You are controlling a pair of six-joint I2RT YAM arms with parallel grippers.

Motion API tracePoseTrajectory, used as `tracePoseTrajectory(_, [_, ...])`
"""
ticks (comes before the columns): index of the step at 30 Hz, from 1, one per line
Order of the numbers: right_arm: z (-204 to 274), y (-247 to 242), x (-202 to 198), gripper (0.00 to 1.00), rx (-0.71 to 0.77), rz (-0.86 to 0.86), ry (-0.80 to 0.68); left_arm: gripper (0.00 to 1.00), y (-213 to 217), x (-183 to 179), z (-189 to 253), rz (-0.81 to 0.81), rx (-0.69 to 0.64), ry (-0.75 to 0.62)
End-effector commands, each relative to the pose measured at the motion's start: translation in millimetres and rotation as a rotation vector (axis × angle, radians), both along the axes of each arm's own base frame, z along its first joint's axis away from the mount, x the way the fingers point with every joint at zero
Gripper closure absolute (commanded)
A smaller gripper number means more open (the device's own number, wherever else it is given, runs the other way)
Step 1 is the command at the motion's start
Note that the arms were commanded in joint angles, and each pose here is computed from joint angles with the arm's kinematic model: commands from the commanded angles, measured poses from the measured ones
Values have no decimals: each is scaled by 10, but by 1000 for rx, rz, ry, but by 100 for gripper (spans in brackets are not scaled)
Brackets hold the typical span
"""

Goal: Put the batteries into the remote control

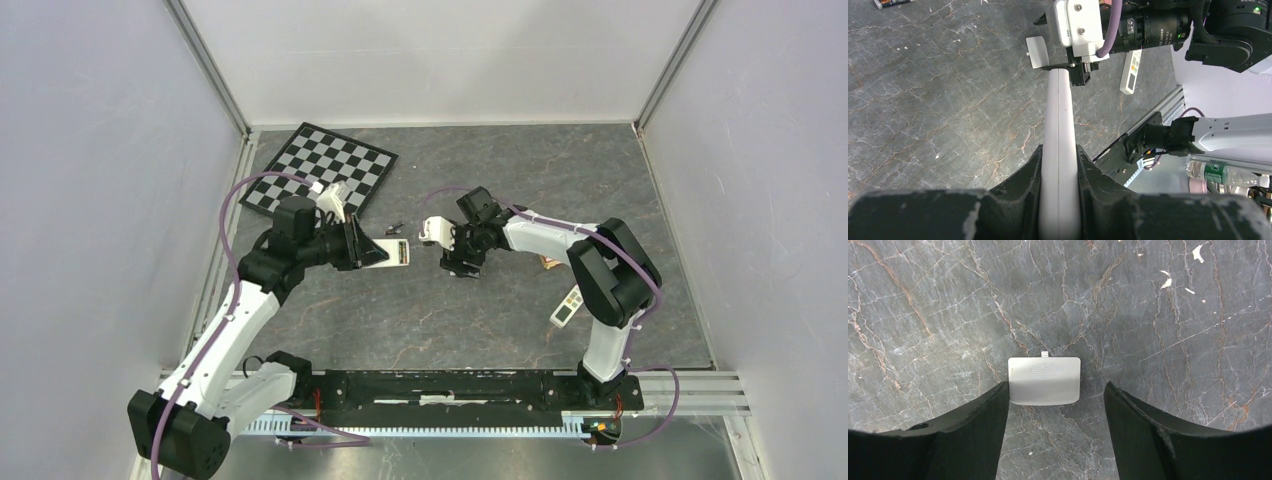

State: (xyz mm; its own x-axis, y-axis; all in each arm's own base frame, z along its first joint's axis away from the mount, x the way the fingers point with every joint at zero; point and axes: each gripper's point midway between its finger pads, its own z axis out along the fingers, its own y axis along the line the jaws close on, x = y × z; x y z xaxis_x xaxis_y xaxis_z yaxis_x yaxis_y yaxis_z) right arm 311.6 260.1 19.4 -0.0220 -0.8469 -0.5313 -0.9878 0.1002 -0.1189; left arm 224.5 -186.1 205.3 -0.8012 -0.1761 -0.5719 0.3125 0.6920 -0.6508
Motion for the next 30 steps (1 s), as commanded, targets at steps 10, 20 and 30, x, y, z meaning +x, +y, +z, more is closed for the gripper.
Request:
tracePoseTrajectory(10, [-376,-321,-170,31,-168,-14,21,98,28,1,139,12,-25,-54])
tracePoseTrajectory(20, [-260,-175,-190,47,-117,51,46,98,43,-35,73,17,-27,-35])
tracePoseTrajectory(30, [42,-53,-154,46,-25,73,-15,98,-45,-71,-165,13,-84,54])
